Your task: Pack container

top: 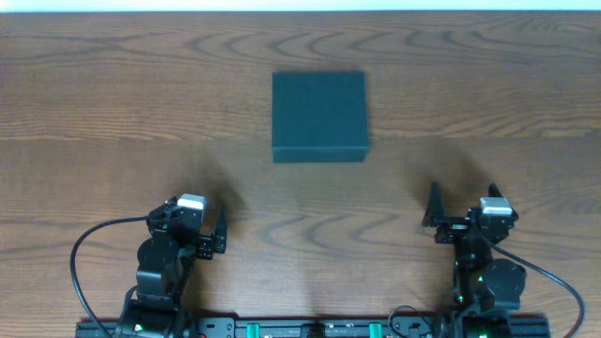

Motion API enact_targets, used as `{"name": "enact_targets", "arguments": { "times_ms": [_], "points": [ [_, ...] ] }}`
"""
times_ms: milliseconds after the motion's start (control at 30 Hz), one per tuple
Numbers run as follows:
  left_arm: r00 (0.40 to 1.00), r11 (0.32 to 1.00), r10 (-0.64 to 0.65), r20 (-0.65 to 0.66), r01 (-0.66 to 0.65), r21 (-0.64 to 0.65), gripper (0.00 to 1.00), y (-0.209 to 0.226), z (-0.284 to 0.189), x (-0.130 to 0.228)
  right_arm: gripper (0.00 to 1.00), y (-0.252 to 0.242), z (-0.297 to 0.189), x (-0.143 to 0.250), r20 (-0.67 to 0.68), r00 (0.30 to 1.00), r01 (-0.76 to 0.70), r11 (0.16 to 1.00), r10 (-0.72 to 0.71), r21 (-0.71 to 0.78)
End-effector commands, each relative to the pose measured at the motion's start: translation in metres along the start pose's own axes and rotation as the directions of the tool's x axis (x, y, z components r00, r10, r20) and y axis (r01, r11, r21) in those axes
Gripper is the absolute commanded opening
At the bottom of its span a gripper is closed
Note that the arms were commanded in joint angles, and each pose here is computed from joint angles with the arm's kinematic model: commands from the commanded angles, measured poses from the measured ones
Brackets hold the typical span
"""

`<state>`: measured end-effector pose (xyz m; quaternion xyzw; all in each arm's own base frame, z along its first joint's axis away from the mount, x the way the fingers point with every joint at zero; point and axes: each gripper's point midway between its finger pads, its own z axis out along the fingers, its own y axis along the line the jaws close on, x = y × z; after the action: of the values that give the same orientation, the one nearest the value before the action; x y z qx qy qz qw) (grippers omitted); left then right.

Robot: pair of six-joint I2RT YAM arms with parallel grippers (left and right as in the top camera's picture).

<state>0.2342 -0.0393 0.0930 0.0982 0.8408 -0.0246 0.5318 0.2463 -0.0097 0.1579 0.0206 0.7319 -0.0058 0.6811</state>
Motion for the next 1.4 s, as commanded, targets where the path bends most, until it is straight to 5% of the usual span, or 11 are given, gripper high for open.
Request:
{"name": "enact_targets", "arguments": {
  "times_ms": [0,633,733,933,1100,1367],
  "points": [
    [0.999,1.000,0.009,-0.033,-0.009,-0.012,0.95,0.002,0.003,0.015,0.99,0.001,0.000,0.001,-0.002,1.000,-0.014,1.000,0.014,-0.002],
    [0.999,0.999,0.035,-0.009,-0.035,-0.040,0.95,0.007,0.002,0.009,0.99,0.001,0.000,0.001,-0.002,1.000,-0.014,1.000,0.014,-0.002],
    [0.986,0.997,0.045,0.160,-0.034,-0.071,0.95,0.012,-0.007,-0.030,0.99,0.001,0.000,0.001,-0.002,1.000,-0.014,1.000,0.014,-0.002],
    [0.830,0.989,-0.020,0.557,0.099,-0.112,0.95,0.032,-0.055,-0.118,0.99,0.001,0.000,0.001,-0.002,1.000,-0.014,1.000,0.014,-0.002],
    [0.743,0.984,-0.031,0.668,0.138,-0.108,0.95,0.037,-0.077,-0.143,0.99,0.001,0.000,0.001,-0.002,1.000,-0.014,1.000,0.014,-0.002],
    [0.840,0.965,0.021,0.543,0.126,-0.232,0.95,0.052,-0.049,-0.103,0.99,0.001,0.000,0.001,-0.002,1.000,-0.014,1.000,0.014,-0.002]
  ]
}}
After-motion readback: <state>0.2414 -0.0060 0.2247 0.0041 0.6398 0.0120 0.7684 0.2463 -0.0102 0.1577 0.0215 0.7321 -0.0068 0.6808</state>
